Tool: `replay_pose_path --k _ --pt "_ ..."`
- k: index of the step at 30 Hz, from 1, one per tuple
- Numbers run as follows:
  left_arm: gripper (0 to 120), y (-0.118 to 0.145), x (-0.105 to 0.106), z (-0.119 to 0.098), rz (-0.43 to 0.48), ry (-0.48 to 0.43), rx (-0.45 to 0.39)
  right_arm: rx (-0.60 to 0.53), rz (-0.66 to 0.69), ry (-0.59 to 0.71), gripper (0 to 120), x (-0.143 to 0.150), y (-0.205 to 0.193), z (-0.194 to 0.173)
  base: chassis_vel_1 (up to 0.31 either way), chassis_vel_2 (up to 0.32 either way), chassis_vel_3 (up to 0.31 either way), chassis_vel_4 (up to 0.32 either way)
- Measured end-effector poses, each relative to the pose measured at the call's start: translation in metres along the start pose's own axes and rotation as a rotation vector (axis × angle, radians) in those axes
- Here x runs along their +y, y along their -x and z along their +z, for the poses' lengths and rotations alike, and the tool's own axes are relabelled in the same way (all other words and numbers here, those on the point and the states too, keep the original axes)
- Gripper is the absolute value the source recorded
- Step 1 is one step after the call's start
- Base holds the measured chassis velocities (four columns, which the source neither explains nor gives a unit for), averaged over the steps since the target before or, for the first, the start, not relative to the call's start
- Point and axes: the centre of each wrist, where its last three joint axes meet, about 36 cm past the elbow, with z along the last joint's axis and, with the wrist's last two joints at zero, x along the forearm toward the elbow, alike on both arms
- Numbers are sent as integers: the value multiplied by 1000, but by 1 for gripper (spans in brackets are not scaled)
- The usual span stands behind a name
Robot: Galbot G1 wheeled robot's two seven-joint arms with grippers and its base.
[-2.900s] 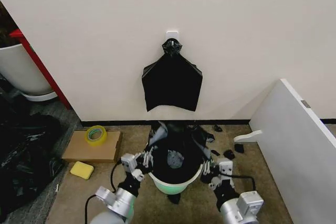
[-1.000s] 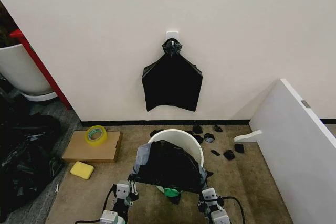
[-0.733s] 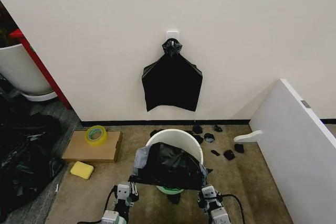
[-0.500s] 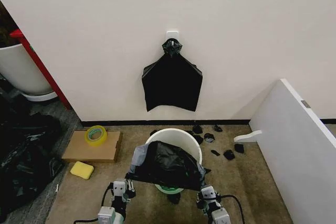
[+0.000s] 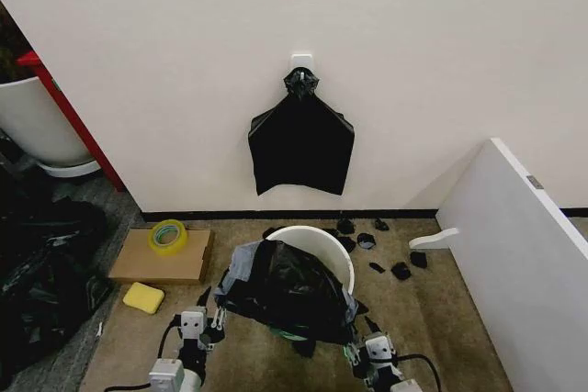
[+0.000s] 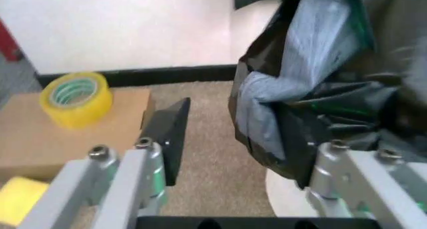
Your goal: Place the garbage bag over the trash bin.
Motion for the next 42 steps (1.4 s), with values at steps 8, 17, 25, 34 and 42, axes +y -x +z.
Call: replay_pose_path --k 8,17,25,34,42 --pt "84 -25 -1 -21 83 -15 1 -85 22 -44 94 -10 -10 0 0 0 0 0" --pt "100 -23 21 6 209 -59 -53 -95 19 -24 100 -3 -5 2 0 0 0 0" --pt "100 8 49 56 258 -92 -106 -374 -119 56 100 -9 12 4 0 0 0 0" --pt "100 32 70 81 352 -106 -171 -607 -427 42 100 -28 36 1 0 0 0 0" --pt "100 47 81 94 420 -78 -201 -528 -733 235 100 11 72 -9 0 0 0 0"
